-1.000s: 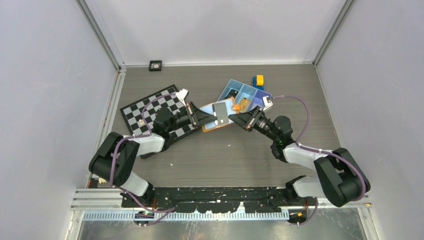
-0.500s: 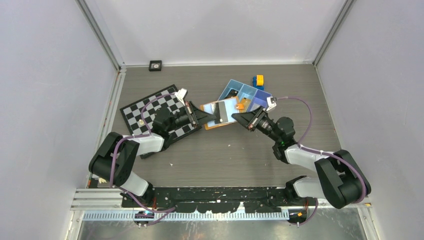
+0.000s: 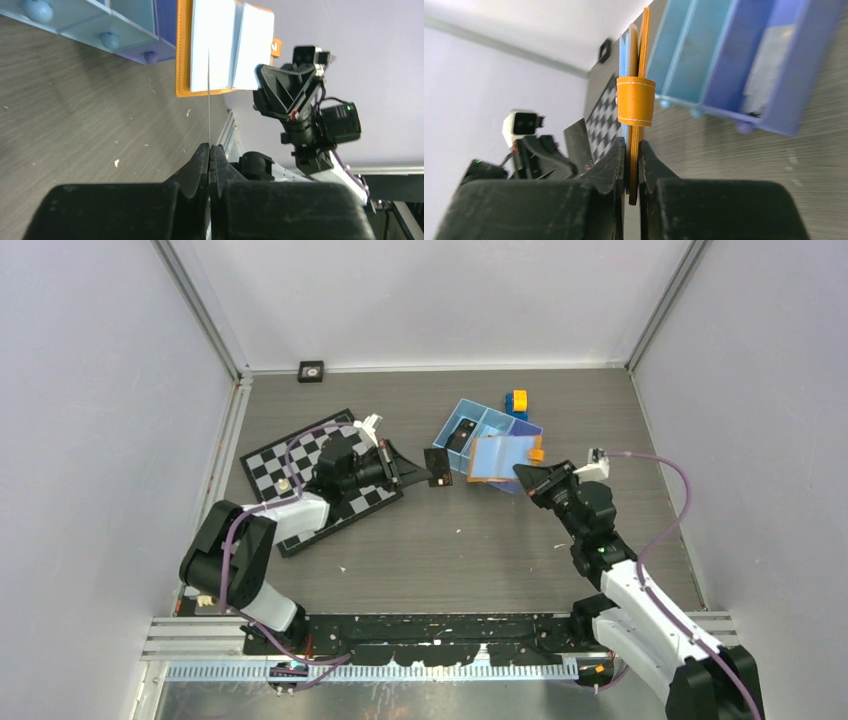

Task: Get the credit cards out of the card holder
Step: Remove the credit card from the card holder, then place the credit card in the storage box.

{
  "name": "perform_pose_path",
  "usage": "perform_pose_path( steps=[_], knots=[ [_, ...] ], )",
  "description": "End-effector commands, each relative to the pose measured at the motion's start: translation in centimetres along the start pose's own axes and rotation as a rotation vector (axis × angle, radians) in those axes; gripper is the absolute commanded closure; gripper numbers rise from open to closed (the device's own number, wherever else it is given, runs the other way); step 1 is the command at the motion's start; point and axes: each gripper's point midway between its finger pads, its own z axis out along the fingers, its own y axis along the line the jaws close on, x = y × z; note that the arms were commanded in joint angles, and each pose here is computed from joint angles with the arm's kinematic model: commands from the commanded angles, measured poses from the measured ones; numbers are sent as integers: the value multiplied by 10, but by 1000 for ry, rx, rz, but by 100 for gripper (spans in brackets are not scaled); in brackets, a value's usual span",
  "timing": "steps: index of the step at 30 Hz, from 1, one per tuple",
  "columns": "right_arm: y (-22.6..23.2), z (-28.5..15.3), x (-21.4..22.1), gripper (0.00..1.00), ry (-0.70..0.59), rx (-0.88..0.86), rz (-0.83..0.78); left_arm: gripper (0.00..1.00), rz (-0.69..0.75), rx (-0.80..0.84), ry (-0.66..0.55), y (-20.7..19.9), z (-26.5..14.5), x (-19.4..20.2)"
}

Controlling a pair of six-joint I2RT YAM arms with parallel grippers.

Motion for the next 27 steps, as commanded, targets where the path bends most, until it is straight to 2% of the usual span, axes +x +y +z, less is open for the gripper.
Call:
perform_pose_path(
  steps=[1, 8, 11, 15, 23, 27],
  knots=[
    [-11, -15, -48, 100, -197, 144, -109, 100, 73, -116, 9, 12, 12, -19],
    [9, -51, -80, 99, -341, 124, -192, 100, 164, -387, 102, 34, 32, -38],
    [14, -55, -82, 100, -350, 106, -197, 100, 213, -496, 152, 44, 38, -50],
    [18, -57, -82, 100, -347, 84, -201, 100, 354, -704, 222, 61, 43, -74],
    [24, -60, -82, 99, -355, 49, -194, 100, 458, -734, 240, 66, 79, -112],
    [23, -58, -80, 99, -349, 50, -191, 100, 452, -755, 312, 79, 89, -112]
  ],
)
